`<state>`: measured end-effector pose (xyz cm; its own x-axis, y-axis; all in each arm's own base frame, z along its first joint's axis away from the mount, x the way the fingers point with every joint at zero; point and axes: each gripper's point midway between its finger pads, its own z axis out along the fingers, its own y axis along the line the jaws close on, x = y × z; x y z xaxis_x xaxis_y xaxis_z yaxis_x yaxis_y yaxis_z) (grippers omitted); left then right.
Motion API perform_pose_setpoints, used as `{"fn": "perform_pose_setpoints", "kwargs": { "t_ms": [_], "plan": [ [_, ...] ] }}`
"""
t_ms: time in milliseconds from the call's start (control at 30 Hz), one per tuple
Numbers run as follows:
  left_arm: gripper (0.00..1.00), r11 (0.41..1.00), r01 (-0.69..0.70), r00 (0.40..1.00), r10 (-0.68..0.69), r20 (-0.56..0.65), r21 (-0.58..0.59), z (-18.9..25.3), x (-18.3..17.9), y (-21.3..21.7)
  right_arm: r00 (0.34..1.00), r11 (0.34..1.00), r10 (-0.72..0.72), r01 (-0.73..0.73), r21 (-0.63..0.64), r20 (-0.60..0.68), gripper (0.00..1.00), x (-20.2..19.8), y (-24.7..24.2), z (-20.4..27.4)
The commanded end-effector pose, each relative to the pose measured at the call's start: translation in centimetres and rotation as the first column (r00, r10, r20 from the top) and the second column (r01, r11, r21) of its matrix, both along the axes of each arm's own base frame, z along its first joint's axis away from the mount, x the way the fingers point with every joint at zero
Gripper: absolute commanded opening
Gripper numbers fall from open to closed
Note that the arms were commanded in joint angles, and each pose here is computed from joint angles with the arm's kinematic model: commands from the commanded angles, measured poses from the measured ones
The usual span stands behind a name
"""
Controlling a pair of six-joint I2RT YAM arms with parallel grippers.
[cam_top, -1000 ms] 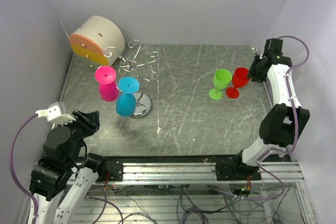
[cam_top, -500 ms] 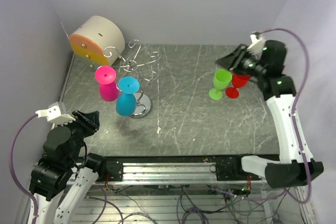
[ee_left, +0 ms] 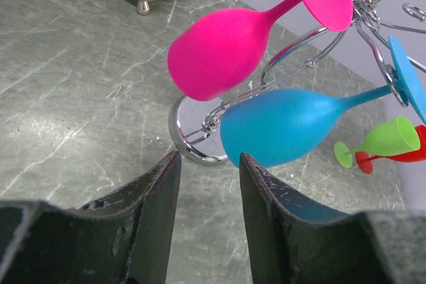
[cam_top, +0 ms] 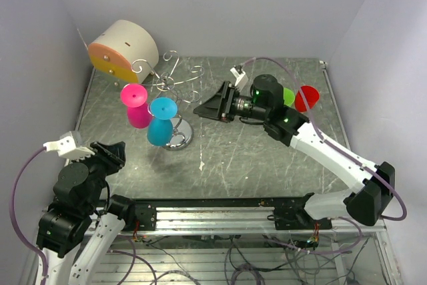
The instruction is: Take the wine glass off the wine glass rack
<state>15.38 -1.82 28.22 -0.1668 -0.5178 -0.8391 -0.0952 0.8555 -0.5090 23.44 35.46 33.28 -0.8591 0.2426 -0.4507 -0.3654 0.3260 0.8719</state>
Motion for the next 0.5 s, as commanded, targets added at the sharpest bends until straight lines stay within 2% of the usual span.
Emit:
{"fn": "perform_pose_setpoints", "kwargs": {
  "t_ms": [0,267,467],
  "plan": [
    [0.51,1.0,-0.022,0.999,0.023,0.036,-0.018,0.8,0.0,0.4,0.999,0.984,-0.046,0.042,0.173,0.019,0.43,-0.7,1.7,4.0],
    [0.51,1.0,-0.023,0.999,0.024,0.04,-0.018,0.8,0.0,0.4,0.997,0.981,-0.075,0.077,0.179,-0.018,0.41,-1.8,3.7,2.8],
    [0.51,0.999,-0.027,0.999,0.027,0.043,-0.022,0.8,-0.1,0.5,0.995,0.972,-0.091,0.098,0.214,-0.045,0.35,-1.8,4.8,2.0]
  ]
}}
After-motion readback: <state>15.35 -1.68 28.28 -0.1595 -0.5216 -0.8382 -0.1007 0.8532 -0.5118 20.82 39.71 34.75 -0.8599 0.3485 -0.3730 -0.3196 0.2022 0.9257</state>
